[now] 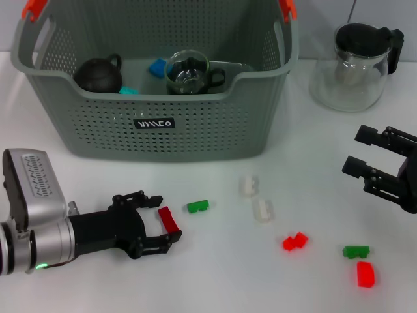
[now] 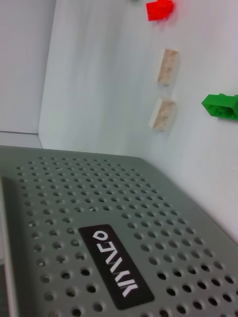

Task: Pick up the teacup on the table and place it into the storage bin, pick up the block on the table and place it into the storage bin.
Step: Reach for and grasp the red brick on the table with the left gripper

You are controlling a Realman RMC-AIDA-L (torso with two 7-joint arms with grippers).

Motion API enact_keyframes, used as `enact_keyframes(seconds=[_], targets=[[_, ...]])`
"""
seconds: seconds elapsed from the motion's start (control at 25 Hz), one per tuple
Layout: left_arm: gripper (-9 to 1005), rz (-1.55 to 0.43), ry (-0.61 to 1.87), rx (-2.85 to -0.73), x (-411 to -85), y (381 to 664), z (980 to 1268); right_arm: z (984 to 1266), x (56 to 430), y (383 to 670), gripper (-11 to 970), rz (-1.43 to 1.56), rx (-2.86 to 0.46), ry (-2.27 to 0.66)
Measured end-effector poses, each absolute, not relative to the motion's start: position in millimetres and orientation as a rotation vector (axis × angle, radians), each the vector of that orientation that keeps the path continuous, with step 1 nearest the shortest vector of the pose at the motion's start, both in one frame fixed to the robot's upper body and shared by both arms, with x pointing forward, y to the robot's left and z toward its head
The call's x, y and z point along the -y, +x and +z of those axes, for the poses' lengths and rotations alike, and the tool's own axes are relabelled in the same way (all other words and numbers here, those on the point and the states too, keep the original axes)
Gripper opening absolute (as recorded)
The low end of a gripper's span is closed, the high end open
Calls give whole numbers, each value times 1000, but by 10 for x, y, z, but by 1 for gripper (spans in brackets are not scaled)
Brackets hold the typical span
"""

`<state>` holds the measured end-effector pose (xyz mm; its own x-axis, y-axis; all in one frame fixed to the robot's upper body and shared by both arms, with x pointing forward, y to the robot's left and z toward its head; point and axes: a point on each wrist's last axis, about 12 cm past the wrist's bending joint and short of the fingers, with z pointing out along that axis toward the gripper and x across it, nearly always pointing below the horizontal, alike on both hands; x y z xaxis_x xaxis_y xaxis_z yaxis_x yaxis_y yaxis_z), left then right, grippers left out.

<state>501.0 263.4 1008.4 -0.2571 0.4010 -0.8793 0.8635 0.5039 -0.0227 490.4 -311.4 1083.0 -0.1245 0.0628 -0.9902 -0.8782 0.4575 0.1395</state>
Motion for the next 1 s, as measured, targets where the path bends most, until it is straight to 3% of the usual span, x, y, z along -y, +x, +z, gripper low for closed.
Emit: enact_keyframes(seconds=[1.0], targets=[[795, -649, 1089, -1868, -2598, 5032, 10067, 10830, 3107, 4908, 685, 956, -1473, -760]])
